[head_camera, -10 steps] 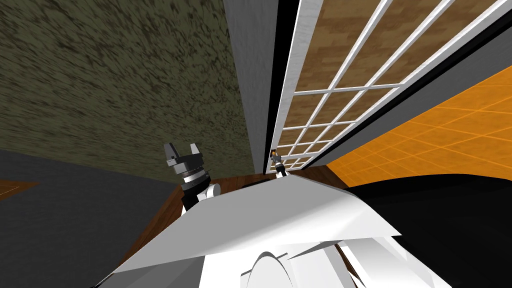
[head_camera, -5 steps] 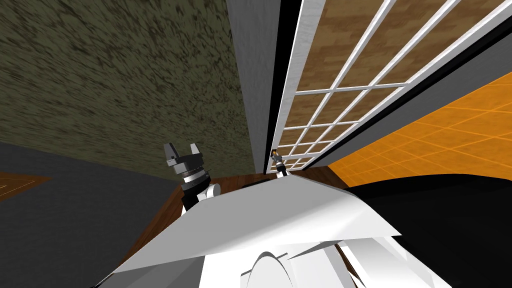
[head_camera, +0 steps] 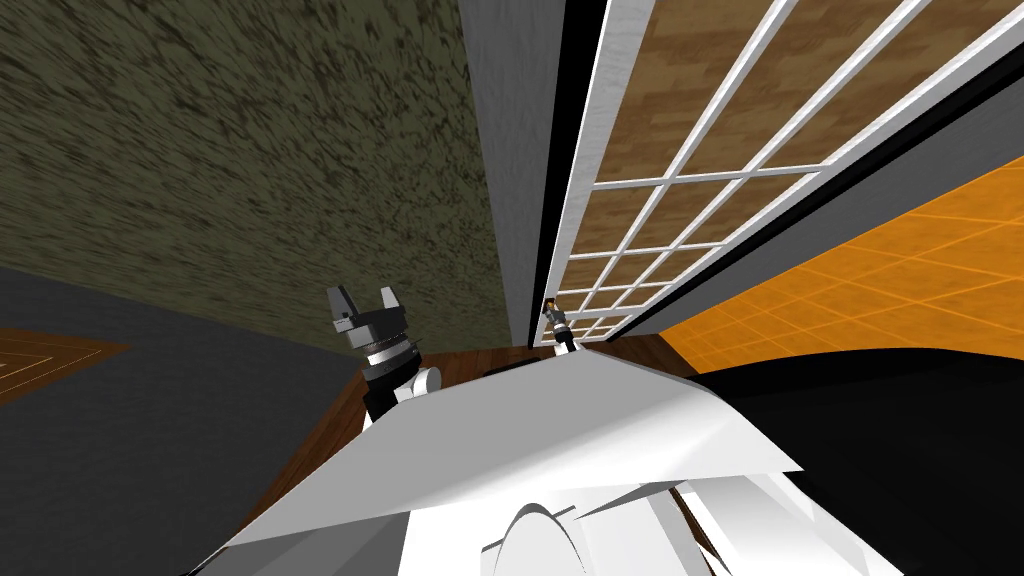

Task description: Pull the door open

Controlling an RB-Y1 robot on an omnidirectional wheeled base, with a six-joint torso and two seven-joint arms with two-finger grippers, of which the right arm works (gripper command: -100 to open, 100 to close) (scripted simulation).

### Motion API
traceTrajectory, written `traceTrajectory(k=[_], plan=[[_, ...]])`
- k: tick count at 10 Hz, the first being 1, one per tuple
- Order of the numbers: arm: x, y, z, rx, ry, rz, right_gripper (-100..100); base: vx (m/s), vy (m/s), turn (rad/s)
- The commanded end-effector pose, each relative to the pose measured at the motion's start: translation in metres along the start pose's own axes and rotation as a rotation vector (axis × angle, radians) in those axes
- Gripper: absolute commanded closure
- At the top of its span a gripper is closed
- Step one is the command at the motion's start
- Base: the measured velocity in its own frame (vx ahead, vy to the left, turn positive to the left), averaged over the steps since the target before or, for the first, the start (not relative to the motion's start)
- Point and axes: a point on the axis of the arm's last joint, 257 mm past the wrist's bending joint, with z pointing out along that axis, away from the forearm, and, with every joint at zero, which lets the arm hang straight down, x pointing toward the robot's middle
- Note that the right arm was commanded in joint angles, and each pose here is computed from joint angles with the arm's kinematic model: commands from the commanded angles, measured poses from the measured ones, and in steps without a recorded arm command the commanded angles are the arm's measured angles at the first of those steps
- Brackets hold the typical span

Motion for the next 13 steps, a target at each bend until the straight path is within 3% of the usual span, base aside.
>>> traceTrajectory(k=[1,13], plan=[[0.006,0.007,-0.0031,-0.005,0.015,0.036,100,-0.007,0.006,0.017],[-0.002,-0.011,-0.0017,0.023,-0.006,0.360,100,-0.019,0.004,0.047]])
